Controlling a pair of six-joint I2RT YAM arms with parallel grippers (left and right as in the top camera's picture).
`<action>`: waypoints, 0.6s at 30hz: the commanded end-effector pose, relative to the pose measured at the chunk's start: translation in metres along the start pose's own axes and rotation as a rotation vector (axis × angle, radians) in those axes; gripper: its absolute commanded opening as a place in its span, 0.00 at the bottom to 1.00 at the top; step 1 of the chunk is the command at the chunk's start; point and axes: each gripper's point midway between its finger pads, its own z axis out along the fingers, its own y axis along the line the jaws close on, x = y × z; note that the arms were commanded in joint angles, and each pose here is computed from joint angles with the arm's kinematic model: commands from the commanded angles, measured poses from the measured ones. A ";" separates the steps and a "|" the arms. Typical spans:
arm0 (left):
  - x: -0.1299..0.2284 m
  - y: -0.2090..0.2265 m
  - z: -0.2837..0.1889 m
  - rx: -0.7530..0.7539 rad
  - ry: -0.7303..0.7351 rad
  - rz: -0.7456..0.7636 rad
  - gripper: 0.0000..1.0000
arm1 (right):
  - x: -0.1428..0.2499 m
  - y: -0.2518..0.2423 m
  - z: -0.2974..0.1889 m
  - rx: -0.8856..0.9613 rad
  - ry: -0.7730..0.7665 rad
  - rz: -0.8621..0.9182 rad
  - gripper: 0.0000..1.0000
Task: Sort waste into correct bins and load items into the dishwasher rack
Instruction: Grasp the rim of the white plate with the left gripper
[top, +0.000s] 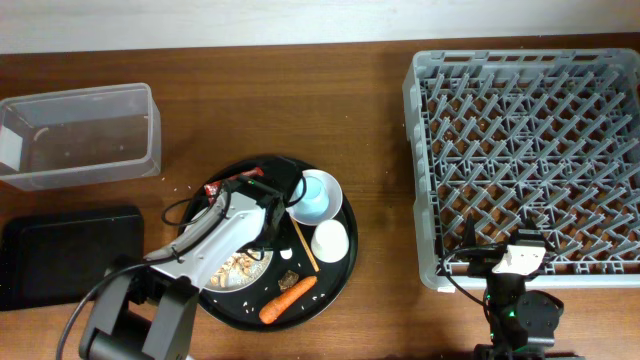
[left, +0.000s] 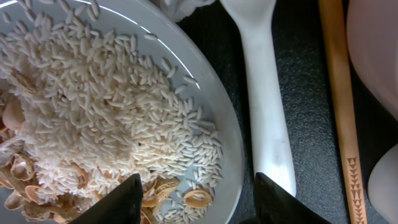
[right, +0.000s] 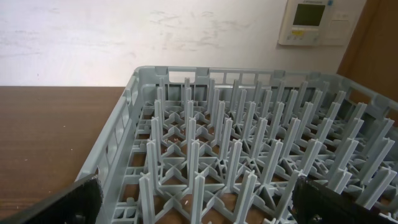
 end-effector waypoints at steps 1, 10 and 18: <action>-0.002 -0.006 0.001 -0.026 -0.023 0.025 0.57 | 0.003 -0.001 0.000 0.005 0.006 0.002 0.99; 0.017 0.000 0.016 -0.083 0.013 0.051 0.57 | 0.003 -0.001 0.000 0.005 0.006 0.002 0.99; 0.023 -0.002 0.017 -0.070 0.042 0.053 0.56 | 0.003 -0.001 0.000 0.005 0.006 0.002 0.99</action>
